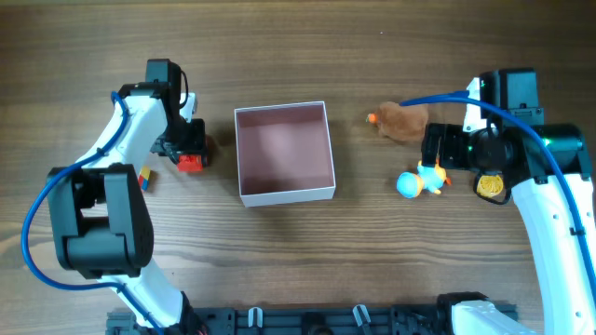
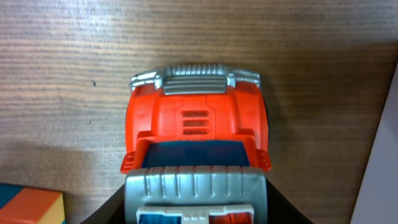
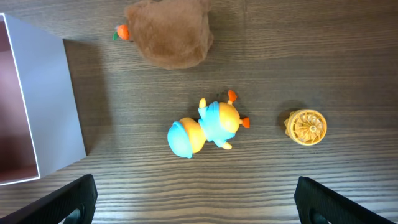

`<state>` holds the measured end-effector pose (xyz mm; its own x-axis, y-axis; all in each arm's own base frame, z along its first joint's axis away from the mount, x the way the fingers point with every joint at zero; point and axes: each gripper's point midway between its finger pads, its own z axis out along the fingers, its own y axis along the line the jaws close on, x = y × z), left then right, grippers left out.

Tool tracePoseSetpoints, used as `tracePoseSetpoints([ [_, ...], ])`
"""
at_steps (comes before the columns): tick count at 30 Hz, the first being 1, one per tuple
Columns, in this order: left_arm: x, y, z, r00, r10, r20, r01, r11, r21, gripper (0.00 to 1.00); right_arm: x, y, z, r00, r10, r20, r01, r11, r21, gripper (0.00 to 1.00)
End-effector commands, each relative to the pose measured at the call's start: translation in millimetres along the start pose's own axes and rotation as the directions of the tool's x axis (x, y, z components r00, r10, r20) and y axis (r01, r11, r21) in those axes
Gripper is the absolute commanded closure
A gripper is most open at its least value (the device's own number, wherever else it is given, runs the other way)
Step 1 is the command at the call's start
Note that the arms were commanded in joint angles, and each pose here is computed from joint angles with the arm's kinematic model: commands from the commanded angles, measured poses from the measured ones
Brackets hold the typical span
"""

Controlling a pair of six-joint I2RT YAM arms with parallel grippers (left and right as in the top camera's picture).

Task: Pack container
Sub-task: 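Move the left gripper to the red toy truck and grasp it, then carry the red truck with the left gripper into the box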

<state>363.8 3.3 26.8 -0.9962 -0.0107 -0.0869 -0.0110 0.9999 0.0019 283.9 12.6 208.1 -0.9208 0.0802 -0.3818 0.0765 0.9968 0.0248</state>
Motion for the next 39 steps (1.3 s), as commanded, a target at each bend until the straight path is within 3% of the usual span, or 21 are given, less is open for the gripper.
tracePoseSetpoints([
  [1,-8.5,-17.1,-46.3,0.997,-0.018,0.079,0.017,1.000,0.011,0.96,-7.8,-3.1,-3.8,1.000,0.017,0.019,-0.017,1.000,0.023,0.00],
  [7,-3.6,-84.7,-140.2,0.960,-0.017,0.279,-0.008,0.996,0.088,0.96,-7.7,-3.1,-3.8,1.000,0.017,0.019,-0.018,1.000,0.023,0.00],
  [12,3.0,-133.3,-173.0,0.919,-0.054,0.391,0.000,0.991,0.137,0.96,-7.7,-3.0,-3.8,1.000,0.017,0.019,-0.018,1.000,0.022,0.00],
  [19,-6.4,-176.3,-120.2,0.947,-0.027,0.319,-0.017,0.991,0.134,0.96,-7.1,-3.1,-3.8,1.000,0.017,0.016,-0.018,1.000,0.023,0.00],
  [27,-11.4,-151.5,-41.4,0.986,-0.072,0.150,0.067,0.997,0.039,0.96,-5.9,-3.3,-3.8,1.000,0.017,0.012,-0.017,1.000,0.023,0.00],
  [32,-28.4,-127.6,-32.5,0.978,-0.127,0.164,0.123,0.992,0.037,0.96,-5.9,-3.3,-3.8,1.000,0.017,0.011,-0.017,1.000,0.023,0.00],
  [33,-29.7,-126.2,-32.6,0.977,-0.131,0.167,0.126,0.991,0.039,0.91,-5.9,-3.3,-3.8,1.000,0.017,0.011,-0.017,1.000,0.023,0.00],
  [34,-30.1,-125.3,-32.6,0.977,-0.133,0.168,0.129,0.991,0.039,0.78,-5.9,-3.3,-3.8,1.000,0.017,0.011,-0.017,1.000,0.023,0.00],
  [37,-30.3,-125.2,-32.6,0.977,-0.134,0.168,0.129,0.991,0.039,0.73,-5.9,-3.3,-3.8,1.000,0.017,0.011,-0.017,1.000,0.023,0.00],
  [39,-30.2,-125.5,-32.6,0.977,-0.133,0.168,0.129,0.991,0.039,0.61,-5.7,-3.3,-3.8,1.000,0.017,0.011,-0.017,1.000,0.024,0.00],
])
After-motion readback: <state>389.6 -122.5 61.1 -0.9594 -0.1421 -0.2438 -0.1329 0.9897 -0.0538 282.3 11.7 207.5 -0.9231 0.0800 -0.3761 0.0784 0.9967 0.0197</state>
